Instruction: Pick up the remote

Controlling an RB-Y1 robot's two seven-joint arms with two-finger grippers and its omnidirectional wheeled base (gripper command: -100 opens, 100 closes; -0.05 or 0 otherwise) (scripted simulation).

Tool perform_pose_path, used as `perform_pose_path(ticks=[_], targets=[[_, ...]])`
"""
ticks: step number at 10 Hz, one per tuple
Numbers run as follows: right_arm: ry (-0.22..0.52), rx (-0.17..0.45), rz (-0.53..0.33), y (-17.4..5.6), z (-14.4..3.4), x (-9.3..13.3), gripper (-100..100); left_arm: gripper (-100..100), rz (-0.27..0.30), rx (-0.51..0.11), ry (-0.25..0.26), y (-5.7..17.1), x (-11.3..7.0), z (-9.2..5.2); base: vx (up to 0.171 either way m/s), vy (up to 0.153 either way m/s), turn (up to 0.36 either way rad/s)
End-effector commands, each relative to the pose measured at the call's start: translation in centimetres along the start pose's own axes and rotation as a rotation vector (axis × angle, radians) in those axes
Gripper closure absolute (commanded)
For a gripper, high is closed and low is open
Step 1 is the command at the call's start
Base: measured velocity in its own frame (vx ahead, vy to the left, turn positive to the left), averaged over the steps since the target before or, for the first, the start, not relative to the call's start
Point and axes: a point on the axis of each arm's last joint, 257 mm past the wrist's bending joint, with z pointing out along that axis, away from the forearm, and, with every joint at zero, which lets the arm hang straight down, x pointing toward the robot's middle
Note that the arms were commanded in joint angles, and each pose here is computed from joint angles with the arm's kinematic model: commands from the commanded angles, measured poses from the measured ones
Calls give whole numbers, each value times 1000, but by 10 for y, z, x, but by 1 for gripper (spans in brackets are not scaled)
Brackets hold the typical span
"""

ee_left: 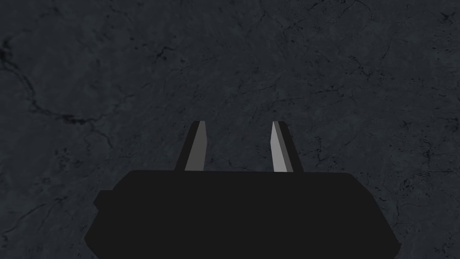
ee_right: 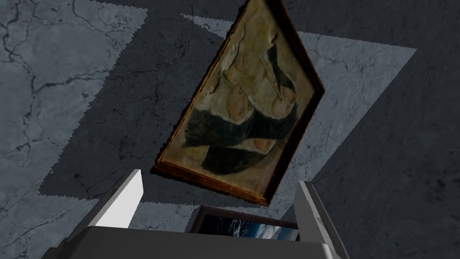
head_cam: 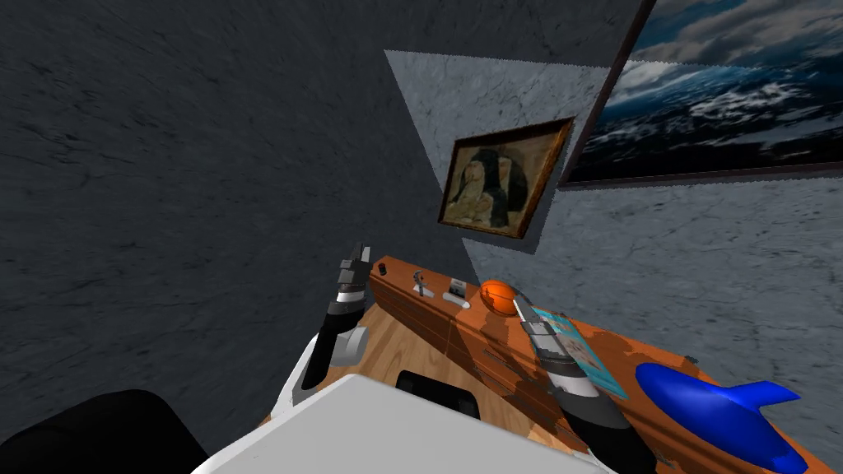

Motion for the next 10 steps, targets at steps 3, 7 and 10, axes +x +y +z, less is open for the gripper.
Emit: perform_pose_path(ticks=[3, 7, 10], targets=[[129, 74, -117, -34, -32, 26, -100, 0, 0, 0, 0, 0, 0, 0, -60, 41, 256], [262, 143, -217, -69, -69, 48, -100, 0, 0, 0, 0, 0, 0, 0, -32, 45, 201], [397, 208, -300, -102, -111, 64, -100, 0, 0, 0, 0, 0, 0, 0, -21, 40, 239]])
